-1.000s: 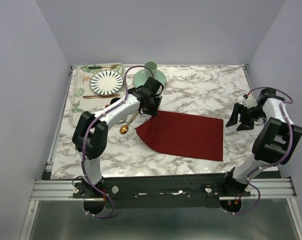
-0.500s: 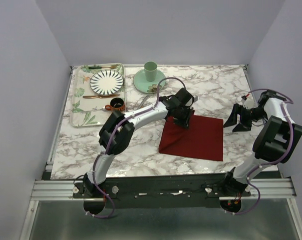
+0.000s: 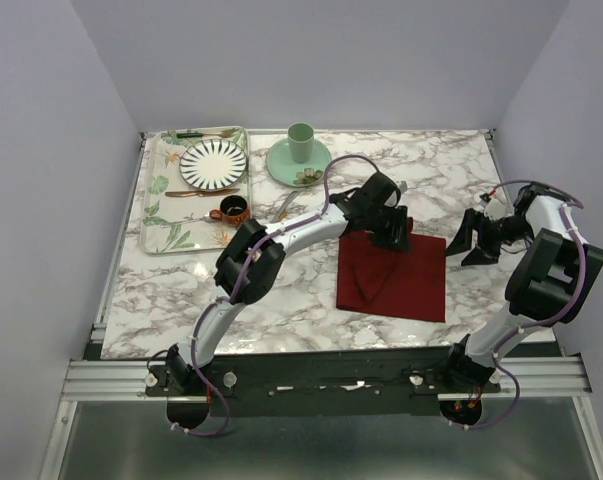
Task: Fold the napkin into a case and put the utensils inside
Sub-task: Fold the rectangle-folded napkin at the center of the board, then rotate the square-folded napkin at the center of the board.
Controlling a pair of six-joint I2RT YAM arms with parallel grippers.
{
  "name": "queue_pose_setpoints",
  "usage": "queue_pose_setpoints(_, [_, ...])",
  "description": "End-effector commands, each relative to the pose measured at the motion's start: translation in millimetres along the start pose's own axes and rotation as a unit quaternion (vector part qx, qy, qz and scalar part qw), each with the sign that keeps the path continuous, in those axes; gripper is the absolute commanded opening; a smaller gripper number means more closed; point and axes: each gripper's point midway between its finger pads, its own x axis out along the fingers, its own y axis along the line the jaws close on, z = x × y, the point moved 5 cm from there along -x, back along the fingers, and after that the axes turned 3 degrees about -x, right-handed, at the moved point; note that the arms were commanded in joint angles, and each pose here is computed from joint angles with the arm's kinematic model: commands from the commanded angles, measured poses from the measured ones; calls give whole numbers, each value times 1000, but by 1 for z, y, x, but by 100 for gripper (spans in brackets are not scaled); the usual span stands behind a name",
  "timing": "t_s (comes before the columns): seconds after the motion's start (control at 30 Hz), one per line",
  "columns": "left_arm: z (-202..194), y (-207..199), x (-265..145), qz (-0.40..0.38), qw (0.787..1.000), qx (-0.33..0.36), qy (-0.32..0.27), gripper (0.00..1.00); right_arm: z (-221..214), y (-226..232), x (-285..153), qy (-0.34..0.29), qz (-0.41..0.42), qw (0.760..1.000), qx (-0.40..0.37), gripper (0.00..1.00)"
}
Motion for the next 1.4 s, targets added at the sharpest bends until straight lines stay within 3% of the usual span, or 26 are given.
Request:
queue_pose_setpoints(0.0, [-4,-16,-6,-63,998,3,17,68,-5,-1,3,12,14,1000,6,75])
queue_pose_setpoints(0.03, [4,-23,-23,-87,996,14,5,76,-5,-1,3,13,14,1000,3,75])
queue_pose_setpoints(0.1, [-4,-10,-34,-95,995,14,13,77,-4,-4,4,14,10,1000,0,75])
queue_pose_setpoints(0.17, [9,-9,-68,-110,993,34,-16,77,-3,-6,4,13,7,1000,-5,75])
queue_pose_setpoints(0.37, [-4,63,-120,2,997,62,-38,70,3,-13,7,7,-6,1000,-17,74])
queue_pose_setpoints(0.43, [-16,92,-126,41,996,71,-22,67,4,-20,12,11,-14,1000,-17,72])
queue_pose_setpoints(0.63, [-39,127,-114,52,997,44,40,59,6,-35,20,23,-38,999,-21,67])
queue_pose_setpoints(0.83, [-49,127,-100,3,998,27,55,57,8,-38,15,27,-56,997,-43,66])
queue_pose_setpoints(1.1, [-74,138,-82,-25,995,-44,91,52,15,-30,4,22,-48,998,-47,66])
queue_pose_setpoints(1.37, [-86,133,-79,-78,990,-68,100,47,23,-9,-12,-14,-17,996,-81,67])
